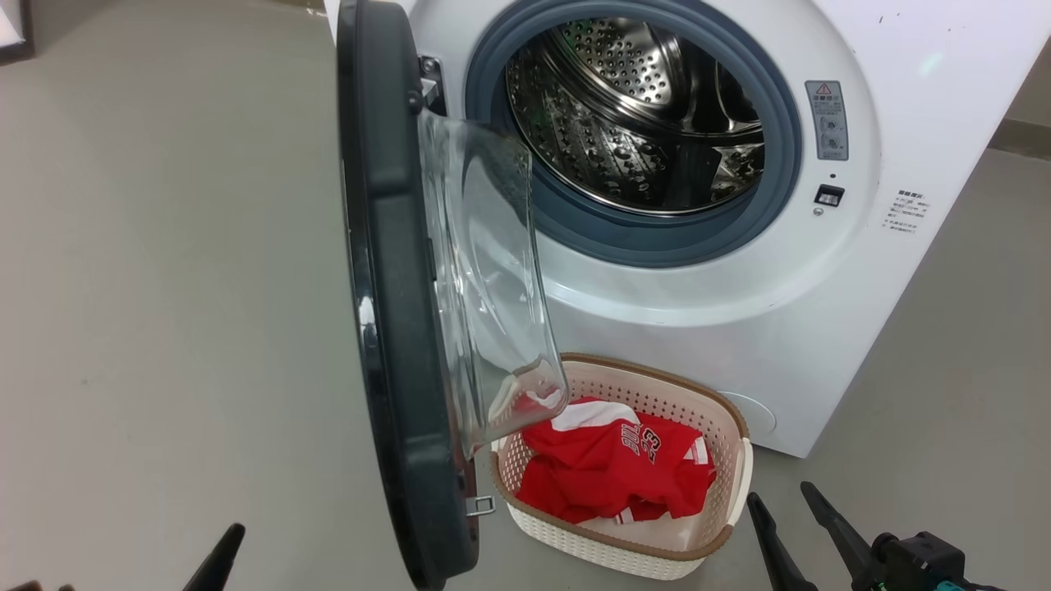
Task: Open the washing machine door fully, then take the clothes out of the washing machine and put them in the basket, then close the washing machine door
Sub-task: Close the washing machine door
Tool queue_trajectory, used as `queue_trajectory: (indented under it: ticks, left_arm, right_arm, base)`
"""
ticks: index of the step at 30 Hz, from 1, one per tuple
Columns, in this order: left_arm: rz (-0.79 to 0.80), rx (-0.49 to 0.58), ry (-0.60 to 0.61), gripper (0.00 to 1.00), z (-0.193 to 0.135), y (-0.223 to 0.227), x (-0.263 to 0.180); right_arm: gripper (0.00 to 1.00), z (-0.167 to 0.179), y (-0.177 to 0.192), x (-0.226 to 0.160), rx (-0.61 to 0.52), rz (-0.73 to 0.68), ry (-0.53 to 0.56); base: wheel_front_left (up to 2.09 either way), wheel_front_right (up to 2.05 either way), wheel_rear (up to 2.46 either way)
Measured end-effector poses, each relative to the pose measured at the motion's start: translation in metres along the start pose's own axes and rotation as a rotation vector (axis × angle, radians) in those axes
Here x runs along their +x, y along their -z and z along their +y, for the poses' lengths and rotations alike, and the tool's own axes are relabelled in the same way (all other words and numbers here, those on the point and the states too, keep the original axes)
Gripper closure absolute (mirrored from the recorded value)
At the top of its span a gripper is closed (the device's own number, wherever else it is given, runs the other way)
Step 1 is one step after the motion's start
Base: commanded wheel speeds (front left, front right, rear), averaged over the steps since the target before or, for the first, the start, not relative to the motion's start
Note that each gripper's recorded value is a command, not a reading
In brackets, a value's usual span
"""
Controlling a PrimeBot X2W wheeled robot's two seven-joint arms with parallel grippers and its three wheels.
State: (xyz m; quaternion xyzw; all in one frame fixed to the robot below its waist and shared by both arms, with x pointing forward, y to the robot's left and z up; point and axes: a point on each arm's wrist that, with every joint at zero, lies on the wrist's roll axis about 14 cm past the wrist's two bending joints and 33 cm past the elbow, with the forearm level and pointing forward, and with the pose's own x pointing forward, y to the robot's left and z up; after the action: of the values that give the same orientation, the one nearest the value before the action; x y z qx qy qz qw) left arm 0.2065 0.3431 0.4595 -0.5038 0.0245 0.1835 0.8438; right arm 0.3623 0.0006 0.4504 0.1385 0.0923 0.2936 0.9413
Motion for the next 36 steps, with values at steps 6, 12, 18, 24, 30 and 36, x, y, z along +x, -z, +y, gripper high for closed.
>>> queue_trajectory:
  ticks: [6, 12, 18, 24, 30, 36]
  left_arm:
    - [-0.063, 0.029, -0.046, 0.00, 0.015, 0.002, -0.003]
    - [-0.112, 0.157, -0.082, 0.00, 0.028, 0.009, -0.006]
    - [-0.107, 0.344, -0.098, 0.00, 0.036, 0.012, -0.008]
    - [-0.189, 0.557, -0.063, 0.00, 0.019, -0.003, -0.004]
    - [-0.258, 0.704, -0.030, 0.00, -0.003, -0.011, -0.003]
    - [-0.298, 0.810, -0.034, 0.00, -0.011, -0.010, -0.009]
  right_arm:
    - [0.00, -0.003, -0.001, 0.000, 0.001, -0.003, 0.008]
    - [0.00, -0.008, -0.002, -0.001, 0.002, -0.008, 0.024]
    - [0.00, -0.015, -0.007, -0.002, -0.001, -0.022, 0.044]
    - [0.00, -0.016, -0.012, -0.002, -0.006, -0.035, 0.048]
    - [0.00, -0.019, -0.016, -0.002, -0.009, -0.049, 0.057]
    - [0.00, -0.021, -0.021, -0.004, -0.011, -0.064, 0.064]
  base:
    - [0.00, 0.00, 0.00]
    - [0.00, 0.00, 0.00]
    - [0.00, 0.00, 0.00]
    - [0.00, 0.00, 0.00]
    - [0.00, 0.00, 0.00]
    - [0.00, 0.00, 0.00]
